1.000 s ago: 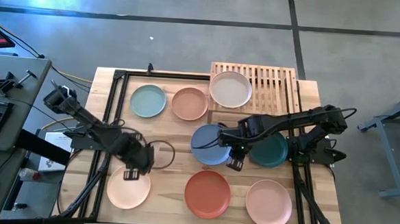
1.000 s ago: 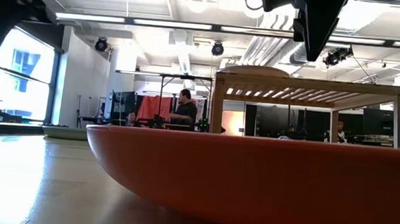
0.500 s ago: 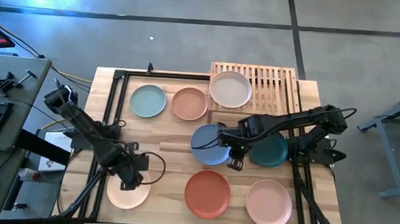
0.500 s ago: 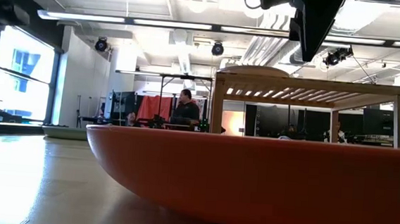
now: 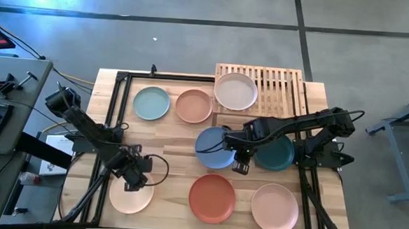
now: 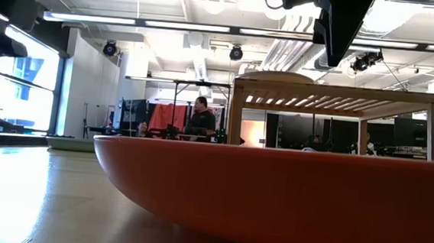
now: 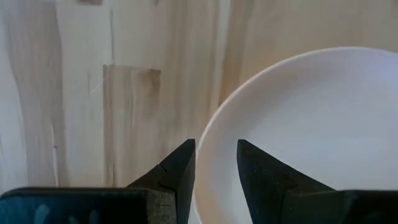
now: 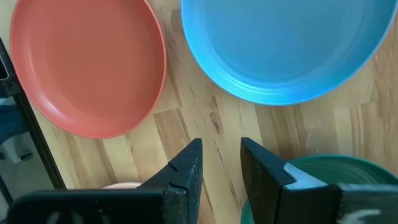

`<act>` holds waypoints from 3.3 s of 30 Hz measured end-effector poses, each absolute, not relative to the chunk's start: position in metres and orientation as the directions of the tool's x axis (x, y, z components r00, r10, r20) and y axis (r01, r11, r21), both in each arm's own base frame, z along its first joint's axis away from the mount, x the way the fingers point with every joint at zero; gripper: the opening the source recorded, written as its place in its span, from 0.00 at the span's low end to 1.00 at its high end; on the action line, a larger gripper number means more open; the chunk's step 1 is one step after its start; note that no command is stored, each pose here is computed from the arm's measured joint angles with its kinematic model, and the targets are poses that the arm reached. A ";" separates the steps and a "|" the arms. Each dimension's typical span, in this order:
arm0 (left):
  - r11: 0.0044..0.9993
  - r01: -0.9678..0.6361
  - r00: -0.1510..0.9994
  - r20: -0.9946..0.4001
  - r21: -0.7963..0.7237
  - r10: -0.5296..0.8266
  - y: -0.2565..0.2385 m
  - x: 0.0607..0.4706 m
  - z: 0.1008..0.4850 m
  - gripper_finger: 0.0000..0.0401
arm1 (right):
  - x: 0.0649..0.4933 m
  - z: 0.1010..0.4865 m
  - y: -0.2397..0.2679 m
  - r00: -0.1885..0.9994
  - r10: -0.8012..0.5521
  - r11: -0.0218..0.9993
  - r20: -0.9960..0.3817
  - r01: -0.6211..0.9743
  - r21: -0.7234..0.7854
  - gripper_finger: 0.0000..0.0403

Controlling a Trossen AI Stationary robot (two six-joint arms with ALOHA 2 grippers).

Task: Place and stack plates onto a shelf
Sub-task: Stack the light orange plate on top of the white plate

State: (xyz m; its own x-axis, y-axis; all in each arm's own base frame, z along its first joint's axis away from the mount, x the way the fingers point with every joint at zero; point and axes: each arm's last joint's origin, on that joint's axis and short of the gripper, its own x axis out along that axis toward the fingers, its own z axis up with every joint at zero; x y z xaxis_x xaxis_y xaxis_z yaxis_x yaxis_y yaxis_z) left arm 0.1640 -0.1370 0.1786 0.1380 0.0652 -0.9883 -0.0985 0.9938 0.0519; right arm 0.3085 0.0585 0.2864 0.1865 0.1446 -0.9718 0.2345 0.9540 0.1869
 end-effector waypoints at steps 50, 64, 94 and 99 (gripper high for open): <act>0.994 -0.063 0.004 -0.996 0.094 0.094 -0.141 0.177 0.139 0.25 | 0.312 0.287 0.059 0.220 0.152 0.953 -0.964 0.227 0.202 0.22; 0.992 -0.119 -0.050 -0.998 0.028 0.022 -0.134 0.182 0.139 0.02 | 0.312 0.287 0.059 0.219 0.152 0.953 -0.964 0.228 0.202 0.22; 0.889 -0.447 0.122 -0.978 0.098 0.169 -0.101 0.218 0.239 0.00 | 0.322 0.290 0.060 0.331 0.120 0.955 -0.936 0.219 0.199 0.22; 0.833 -0.544 0.193 -0.952 0.097 0.237 -0.087 0.231 0.260 0.00 | 0.328 0.293 0.059 0.403 0.083 0.957 -0.911 0.222 0.185 0.22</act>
